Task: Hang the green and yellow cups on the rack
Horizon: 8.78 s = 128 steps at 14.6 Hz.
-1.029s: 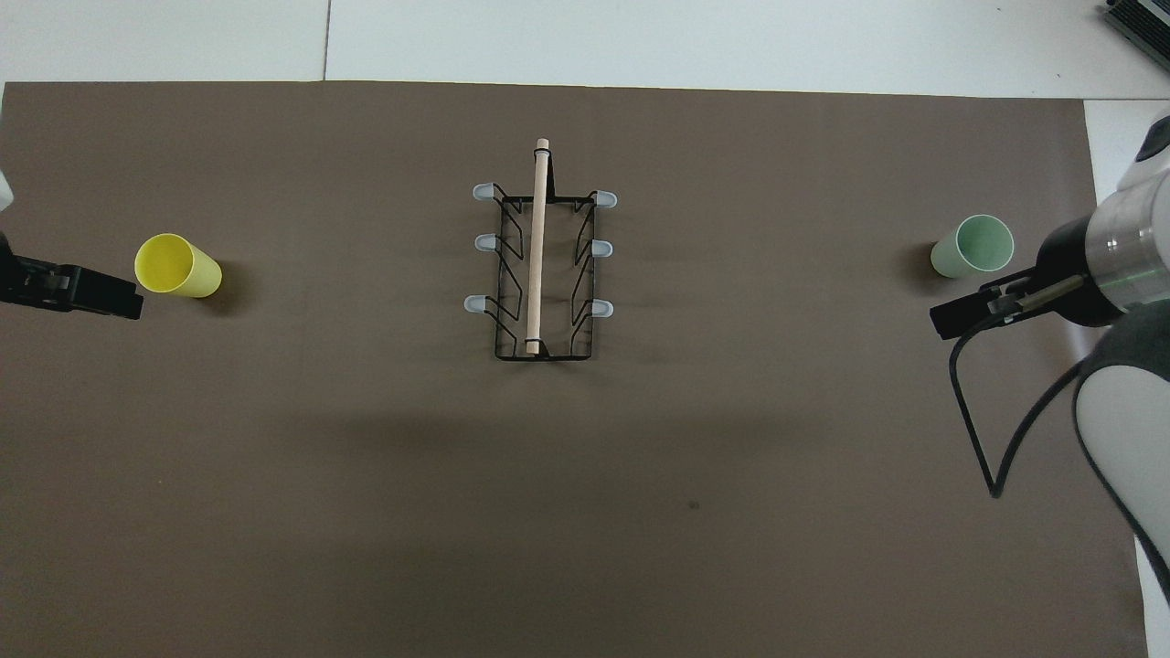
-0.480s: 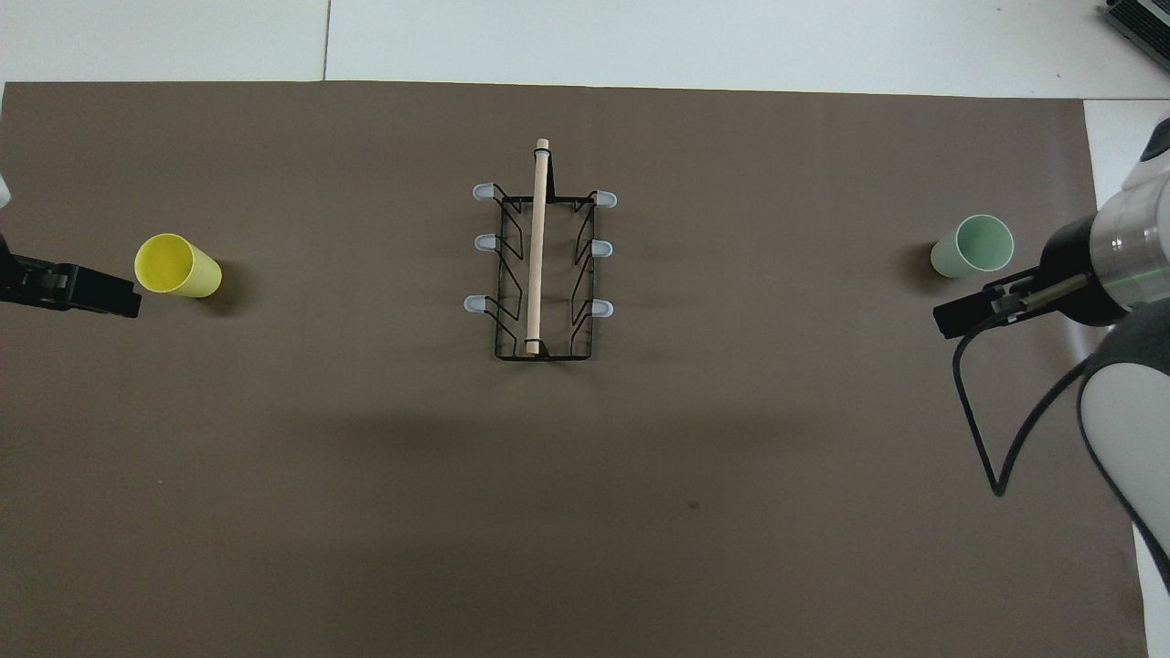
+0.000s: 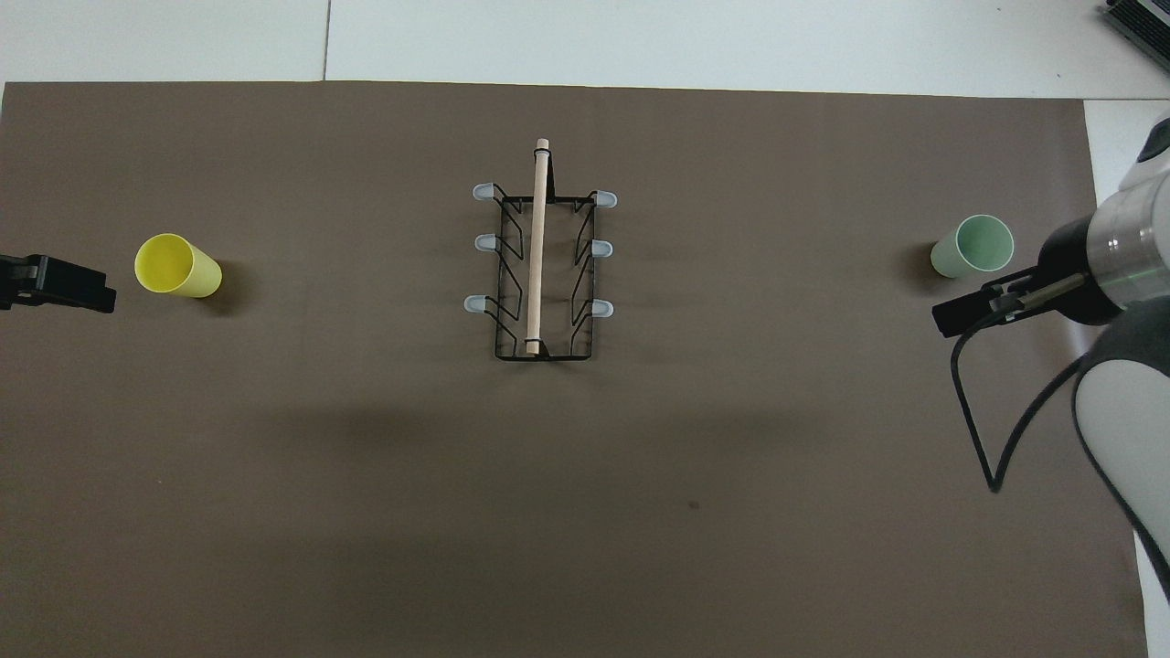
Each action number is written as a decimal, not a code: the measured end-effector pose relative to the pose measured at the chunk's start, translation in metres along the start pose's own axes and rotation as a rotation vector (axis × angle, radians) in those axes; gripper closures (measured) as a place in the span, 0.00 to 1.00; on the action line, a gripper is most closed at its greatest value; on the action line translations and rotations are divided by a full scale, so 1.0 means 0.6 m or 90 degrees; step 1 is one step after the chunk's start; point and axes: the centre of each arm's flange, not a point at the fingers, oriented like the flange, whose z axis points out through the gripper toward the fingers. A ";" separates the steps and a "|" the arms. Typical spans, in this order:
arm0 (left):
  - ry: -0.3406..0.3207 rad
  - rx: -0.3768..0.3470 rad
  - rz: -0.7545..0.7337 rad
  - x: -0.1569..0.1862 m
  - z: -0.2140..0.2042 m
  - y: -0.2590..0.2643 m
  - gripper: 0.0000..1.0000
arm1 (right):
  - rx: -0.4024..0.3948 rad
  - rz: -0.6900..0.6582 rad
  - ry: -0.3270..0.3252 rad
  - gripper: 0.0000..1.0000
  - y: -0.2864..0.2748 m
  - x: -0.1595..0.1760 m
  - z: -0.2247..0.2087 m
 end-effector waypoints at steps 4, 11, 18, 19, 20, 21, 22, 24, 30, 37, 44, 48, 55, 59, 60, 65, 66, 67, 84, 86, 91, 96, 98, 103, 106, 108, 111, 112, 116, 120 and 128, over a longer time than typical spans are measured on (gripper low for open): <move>-0.015 -0.053 -0.161 0.045 0.036 -0.066 0.00 | -0.004 -0.001 0.019 0.00 0.002 0.016 0.050; -0.067 -0.147 -0.470 0.091 0.101 -0.122 0.00 | -0.041 -0.022 0.008 0.00 0.013 0.054 0.165; -0.126 -0.216 -0.738 0.130 0.217 -0.227 0.00 | -0.127 -0.202 -0.068 0.00 0.033 0.085 0.281; -0.127 -0.224 -0.766 0.135 0.238 -0.250 0.00 | -0.145 -0.230 -0.083 0.00 0.035 0.087 0.292; -0.125 -0.228 -0.791 0.139 0.260 -0.272 0.00 | -0.176 -0.266 -0.103 0.00 0.036 0.088 0.303; -0.120 -0.235 -0.814 0.145 0.282 -0.292 0.00 | -0.212 -0.309 -0.122 0.00 0.035 0.090 0.316; -0.117 -0.246 -0.832 0.150 0.301 -0.306 0.00 | -0.241 -0.351 -0.136 0.00 0.034 0.091 0.330; -0.130 -0.264 -0.879 0.154 0.331 -0.323 0.00 | -0.282 -0.423 -0.165 0.00 0.034 0.087 0.357; -0.226 -0.362 -1.037 0.138 0.437 -0.360 0.00 | -0.373 -0.541 -0.237 0.00 0.026 0.085 0.363; -0.332 -0.468 -1.108 0.083 0.505 -0.322 0.00 | -0.403 -0.731 -0.381 0.00 0.051 0.073 0.356; -0.315 -0.526 -1.136 0.091 0.510 -0.275 0.00 | -0.505 -0.925 -0.533 0.00 -0.021 0.092 0.489; -0.312 -0.527 -1.136 0.096 0.518 -0.253 0.00 | -0.546 -0.951 -0.568 0.00 -0.010 0.095 0.529; -0.263 -0.527 -1.109 0.113 0.493 -0.204 0.04 | -0.575 -0.975 -0.543 0.00 -0.009 0.091 0.575; -0.227 -0.523 -1.069 0.119 0.487 -0.172 0.29 | -0.593 -0.974 -0.538 0.00 0.016 0.065 0.609; -0.219 -0.526 -1.063 0.120 0.481 -0.175 0.29 | -0.591 -0.972 -0.538 0.00 0.020 0.062 0.612; -0.142 -0.515 -0.985 0.158 0.380 -0.167 0.29 | -0.605 -0.976 -0.538 0.00 0.036 0.052 0.621; -0.124 -0.507 -0.965 0.167 0.355 -0.162 0.29 | -0.612 -0.981 -0.538 0.00 0.043 0.048 0.624; -0.107 -0.501 -0.947 0.174 0.331 -0.158 0.29 | -0.619 -0.984 -0.539 0.00 0.049 0.044 0.628; 0.119 -0.161 -0.512 0.092 0.040 0.164 0.29 | -0.719 -0.991 -0.510 0.00 0.136 0.015 0.641; 0.134 -0.125 -0.455 0.077 0.041 0.221 0.29 | -0.718 -0.993 -0.507 0.07 0.134 0.016 0.641; 0.260 -0.088 -0.275 0.025 0.100 0.390 0.29 | -0.718 -0.995 -0.503 0.31 0.133 0.017 0.640; 0.347 -0.145 -0.162 -0.057 0.199 0.464 0.29 | -0.633 -1.001 -0.414 0.31 0.141 0.023 0.601; 0.371 -0.163 -0.126 -0.081 0.224 0.482 0.29 | -0.595 -1.015 -0.351 0.31 0.172 0.018 0.559; 0.385 -0.199 -0.083 -0.132 0.287 0.502 0.29 | -0.582 -0.985 -0.286 0.31 0.181 0.013 0.478; 0.380 -0.199 -0.067 -0.153 0.293 0.516 0.29 | -0.493 -0.951 -0.245 0.31 0.169 0.015 0.427; 0.375 -0.197 -0.060 -0.166 0.299 0.519 0.29 | -0.417 -0.921 -0.236 0.31 0.173 0.016 0.395; 0.366 -0.189 -0.055 -0.177 0.306 0.523 0.29 | -0.310 -0.861 -0.227 0.31 0.164 0.032 0.330; 0.358 -0.182 -0.053 -0.180 0.310 0.524 0.29 | -0.268 -0.830 -0.210 0.31 0.160 0.036 0.305; 0.342 -0.161 -0.051 -0.185 0.311 0.525 0.35 | -0.101 -0.723 -0.062 0.31 0.161 0.022 0.232; 0.329 -0.145 -0.052 -0.186 0.311 0.525 0.07 | 0.017 -0.679 0.093 0.31 0.201 -0.003 0.213; 0.313 -0.113 -0.053 -0.172 0.286 0.522 0.00 | 0.205 -0.631 0.346 0.31 0.230 -0.043 0.192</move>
